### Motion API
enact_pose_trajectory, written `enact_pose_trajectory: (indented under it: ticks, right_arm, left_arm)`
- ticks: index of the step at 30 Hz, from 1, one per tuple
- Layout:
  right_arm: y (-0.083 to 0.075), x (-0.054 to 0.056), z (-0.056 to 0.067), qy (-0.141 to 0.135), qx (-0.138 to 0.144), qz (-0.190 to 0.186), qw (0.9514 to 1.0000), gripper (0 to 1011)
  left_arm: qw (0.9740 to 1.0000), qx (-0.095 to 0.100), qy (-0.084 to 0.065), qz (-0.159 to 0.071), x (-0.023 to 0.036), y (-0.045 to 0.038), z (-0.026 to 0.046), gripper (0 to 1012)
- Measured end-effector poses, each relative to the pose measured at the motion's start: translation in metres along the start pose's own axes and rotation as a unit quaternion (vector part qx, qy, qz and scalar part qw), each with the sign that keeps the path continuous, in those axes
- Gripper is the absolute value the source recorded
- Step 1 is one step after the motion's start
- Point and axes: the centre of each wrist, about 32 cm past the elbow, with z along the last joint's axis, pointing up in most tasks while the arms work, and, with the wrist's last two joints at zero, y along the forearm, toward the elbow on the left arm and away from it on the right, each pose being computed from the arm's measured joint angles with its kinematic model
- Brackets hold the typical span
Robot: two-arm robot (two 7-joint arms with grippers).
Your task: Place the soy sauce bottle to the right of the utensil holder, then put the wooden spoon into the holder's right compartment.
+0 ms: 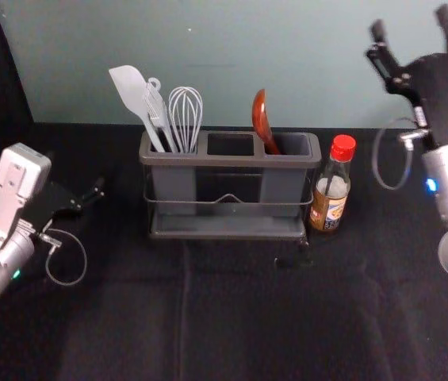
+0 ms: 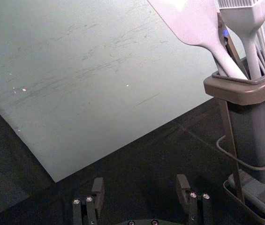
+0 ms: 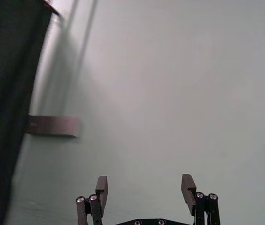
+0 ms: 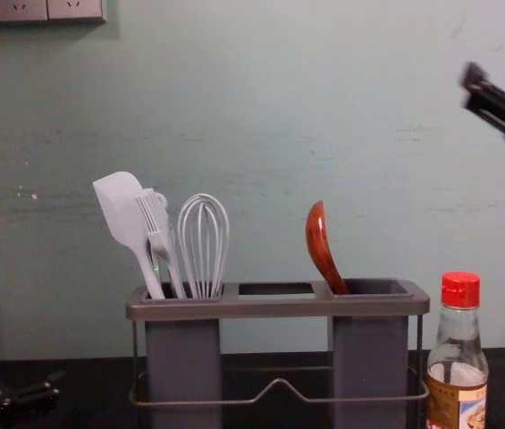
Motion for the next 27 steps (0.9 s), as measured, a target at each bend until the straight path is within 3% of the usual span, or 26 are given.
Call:
enact_pose_trajectory:
  ticks: [3,7,10,12,15,16,19,27]
  right_arm:
    - [-0.008,0.008,-0.001,-0.019,-0.010,-0.017,0.9996,1002]
    - [-0.023,0.020,-0.003,-0.060,-0.049,-0.032,0.9965,1002]
    - [-0.031,0.024,-0.004,-0.074,-0.077,-0.032,0.9938,1002]
    - [-0.038,0.027,-0.004,-0.089,-0.122,-0.029,0.9881,1002]
    - [-0.043,0.029,-0.003,-0.096,-0.164,-0.024,0.9816,1002]
    - [-0.045,0.030,-0.002,-0.101,-0.187,-0.019,0.9769,1002]
    - [-0.048,0.030,-0.002,-0.105,-0.220,-0.013,0.9697,1003]
    - [-0.058,0.027,-0.003,-0.116,-0.313,0.008,0.9426,1003]
  left_arm:
    - [1.0000,0.000,0.000,0.000,0.0000,0.0000,0.0000,1005]
    - [1.0000,0.000,0.000,0.000,0.0000,0.0000,0.0000,1005]
    - [1.0000,0.000,0.000,0.000,0.0000,0.0000,0.0000,1005]
    - [1.0000,0.000,0.000,0.000,0.0000,0.0000,0.0000,1005]
    - [1.0000,0.000,0.000,0.000,0.0000,0.0000,0.0000,1005]
    - [1.0000,0.000,0.000,0.000,0.0000,0.0000,0.0000,1005]
    - [1.0000,0.000,0.000,0.000,0.0000,0.0000,0.0000,1005]
    - [1.0000,0.000,0.000,0.000,0.0000,0.0000,0.0000,1005]
